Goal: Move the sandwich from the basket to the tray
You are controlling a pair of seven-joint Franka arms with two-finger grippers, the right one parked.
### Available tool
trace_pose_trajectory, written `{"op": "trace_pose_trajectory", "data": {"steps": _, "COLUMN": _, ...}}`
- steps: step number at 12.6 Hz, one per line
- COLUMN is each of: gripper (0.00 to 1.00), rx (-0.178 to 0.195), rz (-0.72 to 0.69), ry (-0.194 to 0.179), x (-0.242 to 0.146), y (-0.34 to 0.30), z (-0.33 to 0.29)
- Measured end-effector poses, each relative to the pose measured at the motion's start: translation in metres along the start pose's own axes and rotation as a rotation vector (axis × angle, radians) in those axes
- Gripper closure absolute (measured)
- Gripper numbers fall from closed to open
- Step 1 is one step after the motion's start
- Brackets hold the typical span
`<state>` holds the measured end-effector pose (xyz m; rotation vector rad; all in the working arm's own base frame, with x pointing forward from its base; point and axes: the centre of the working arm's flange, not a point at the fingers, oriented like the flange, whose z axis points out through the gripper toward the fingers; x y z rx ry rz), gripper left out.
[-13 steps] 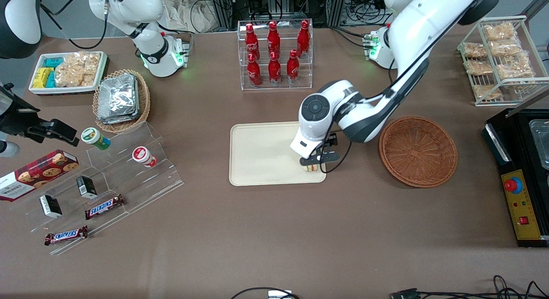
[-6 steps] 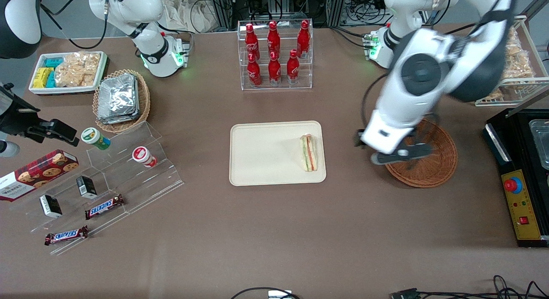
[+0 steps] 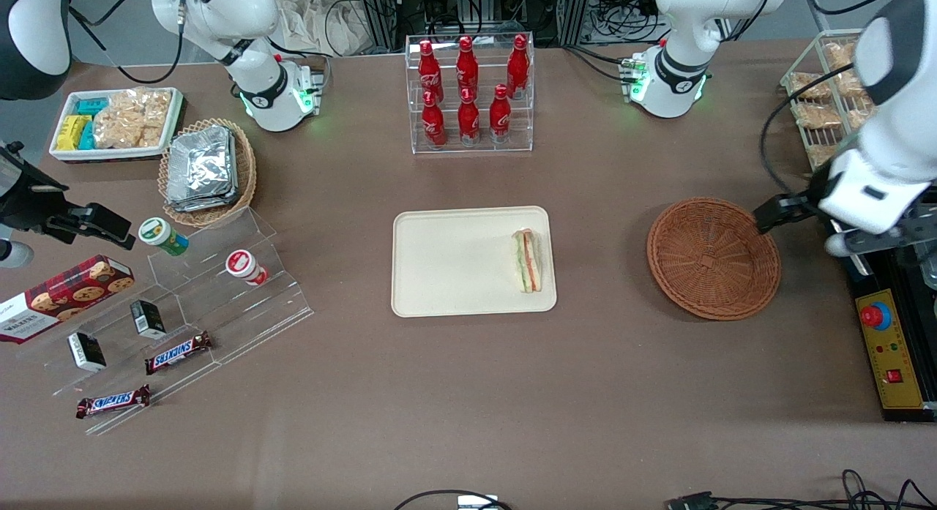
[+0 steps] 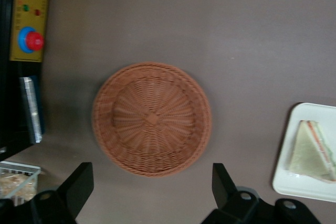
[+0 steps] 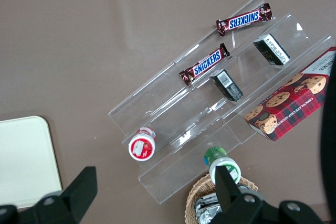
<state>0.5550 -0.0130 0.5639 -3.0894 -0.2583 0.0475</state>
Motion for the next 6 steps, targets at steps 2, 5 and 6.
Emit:
{"op": "trace_pose_trajectory", "data": {"steps": 2, "gripper": 0.0, "rx": -0.004, "rz": 0.025, "ry": -0.003, "x": 0.001, "y": -0.027, "z": 0.001}}
{"op": "trace_pose_trajectory", "data": {"steps": 5, "gripper": 0.0, "rx": -0.005, "rz": 0.051, "ry": -0.002, "x": 0.002, "y": -0.03, "z": 0.001}}
{"op": "trace_pose_trajectory", "data": {"steps": 6, "gripper": 0.0, "rx": -0.005, "rz": 0.055, "ry": 0.001, "x": 0.002, "y": -0.028, "z": 0.0}}
